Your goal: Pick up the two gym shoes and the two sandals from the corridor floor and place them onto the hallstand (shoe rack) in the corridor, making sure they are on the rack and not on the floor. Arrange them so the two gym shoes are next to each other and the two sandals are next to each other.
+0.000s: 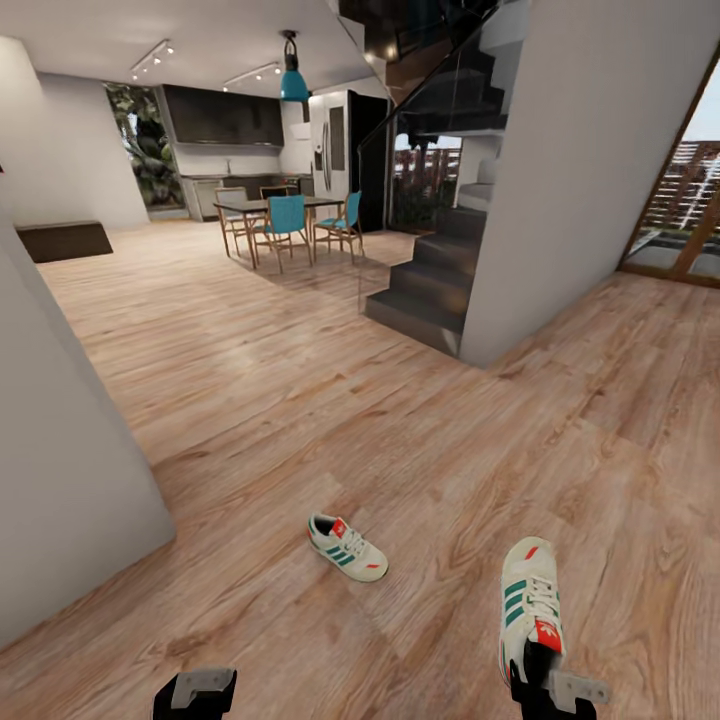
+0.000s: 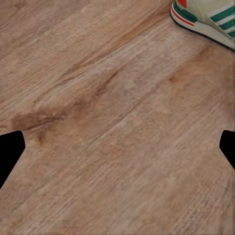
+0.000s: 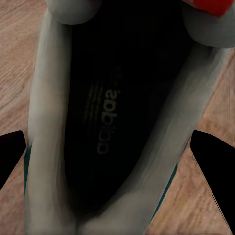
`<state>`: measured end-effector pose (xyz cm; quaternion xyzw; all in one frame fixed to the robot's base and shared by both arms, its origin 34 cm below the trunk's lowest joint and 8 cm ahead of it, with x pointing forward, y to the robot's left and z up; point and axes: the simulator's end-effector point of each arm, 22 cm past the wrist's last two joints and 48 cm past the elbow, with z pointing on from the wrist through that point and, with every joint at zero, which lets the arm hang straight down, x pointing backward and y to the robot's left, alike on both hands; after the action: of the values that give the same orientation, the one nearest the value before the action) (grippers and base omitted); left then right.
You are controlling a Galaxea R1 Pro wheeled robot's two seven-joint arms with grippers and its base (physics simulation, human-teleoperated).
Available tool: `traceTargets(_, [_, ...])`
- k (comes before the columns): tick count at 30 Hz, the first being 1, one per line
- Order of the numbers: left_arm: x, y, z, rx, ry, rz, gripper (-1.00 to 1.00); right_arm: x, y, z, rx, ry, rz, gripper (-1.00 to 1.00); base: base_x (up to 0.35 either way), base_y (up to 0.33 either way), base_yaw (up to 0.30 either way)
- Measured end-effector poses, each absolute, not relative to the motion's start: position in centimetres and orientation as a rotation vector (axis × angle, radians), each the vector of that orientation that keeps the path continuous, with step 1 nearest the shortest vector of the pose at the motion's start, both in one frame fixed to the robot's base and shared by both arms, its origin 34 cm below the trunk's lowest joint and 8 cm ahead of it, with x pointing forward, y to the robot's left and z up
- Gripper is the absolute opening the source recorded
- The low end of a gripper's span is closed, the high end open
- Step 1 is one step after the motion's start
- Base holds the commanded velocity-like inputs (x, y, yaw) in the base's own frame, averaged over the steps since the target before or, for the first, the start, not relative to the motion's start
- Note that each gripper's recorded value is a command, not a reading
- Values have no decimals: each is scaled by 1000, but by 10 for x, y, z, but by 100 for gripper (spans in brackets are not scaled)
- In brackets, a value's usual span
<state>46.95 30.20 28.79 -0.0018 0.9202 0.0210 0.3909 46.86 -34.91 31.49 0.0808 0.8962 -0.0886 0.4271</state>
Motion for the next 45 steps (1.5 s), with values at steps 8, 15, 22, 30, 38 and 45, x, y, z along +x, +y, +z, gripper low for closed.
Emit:
traceTargets(8, [472, 302, 290, -5, 2331, 53, 100, 470, -349, 317, 202, 2234, -220, -100, 0, 0, -265])
traceTargets(15, [473, 302, 292, -5, 2325, 53, 100, 471, -349, 319, 202, 2228, -220, -100, 16, 20, -265])
traceTargets(22, [475, 302, 295, -5, 2319, 53, 100, 473, -349, 321, 202, 2222, -219, -100, 99, 208, -265])
traceTargets(30, [477, 302, 297, -5, 2312, 53, 100, 475, -349, 324, 202, 2215, -218, -100, 121, 278, -265])
traceTargets(38, [479, 302, 299, -5, 2306, 53, 100, 477, -349, 326, 203, 2209, -217, -100, 105, 147, -265])
traceTargets(45, [480, 302, 301, -5, 2303, 53, 100, 478, -349, 328, 204, 2205, -216, -100, 14, 15, -237])
